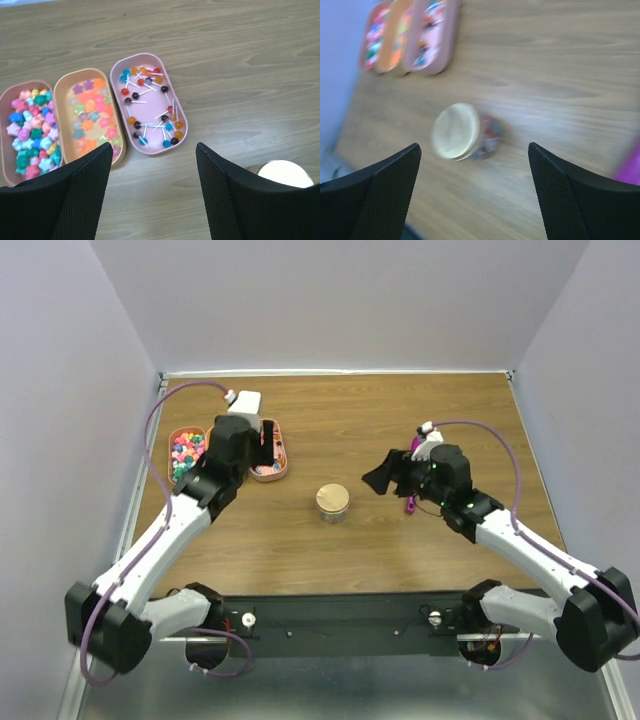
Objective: Pack the candies
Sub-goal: Close the bottle lid on the packing bottle.
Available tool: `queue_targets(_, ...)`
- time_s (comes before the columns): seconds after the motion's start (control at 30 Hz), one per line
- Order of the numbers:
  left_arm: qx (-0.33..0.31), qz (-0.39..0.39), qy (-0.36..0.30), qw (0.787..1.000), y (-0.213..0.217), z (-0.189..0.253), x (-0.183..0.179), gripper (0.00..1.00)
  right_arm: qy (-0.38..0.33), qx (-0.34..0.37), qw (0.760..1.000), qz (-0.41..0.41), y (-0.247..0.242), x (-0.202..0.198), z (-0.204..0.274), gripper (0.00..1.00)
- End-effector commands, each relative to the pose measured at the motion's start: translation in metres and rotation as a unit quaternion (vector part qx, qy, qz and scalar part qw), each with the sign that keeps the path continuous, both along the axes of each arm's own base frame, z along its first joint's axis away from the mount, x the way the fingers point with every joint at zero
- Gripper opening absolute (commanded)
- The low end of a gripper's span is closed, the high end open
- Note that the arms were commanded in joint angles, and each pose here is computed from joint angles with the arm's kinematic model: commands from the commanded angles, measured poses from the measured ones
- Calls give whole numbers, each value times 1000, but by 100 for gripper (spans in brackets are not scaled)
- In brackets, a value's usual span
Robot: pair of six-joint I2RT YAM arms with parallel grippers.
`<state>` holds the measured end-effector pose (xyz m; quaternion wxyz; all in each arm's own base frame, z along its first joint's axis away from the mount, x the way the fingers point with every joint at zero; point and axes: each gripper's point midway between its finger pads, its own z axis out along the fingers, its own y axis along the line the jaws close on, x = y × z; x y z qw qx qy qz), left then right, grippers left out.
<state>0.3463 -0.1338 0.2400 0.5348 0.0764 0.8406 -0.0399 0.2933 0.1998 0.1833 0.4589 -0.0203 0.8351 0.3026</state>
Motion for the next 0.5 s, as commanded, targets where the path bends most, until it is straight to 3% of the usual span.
queue_targets(0.0, -66, 35, -85, 994, 25, 26, -18, 75, -31, 151, 977, 150, 75, -30, 29, 92)
queue_targets(0.07, -75, 39, -95, 992, 32, 17, -29, 75, -32, 187, 964, 184, 93, -42, 32, 89)
queue_targets(0.47, -72, 72, -108, 989, 48, 10, -33, 75, -54, 165, 946, 272, 155, -67, -3, 86)
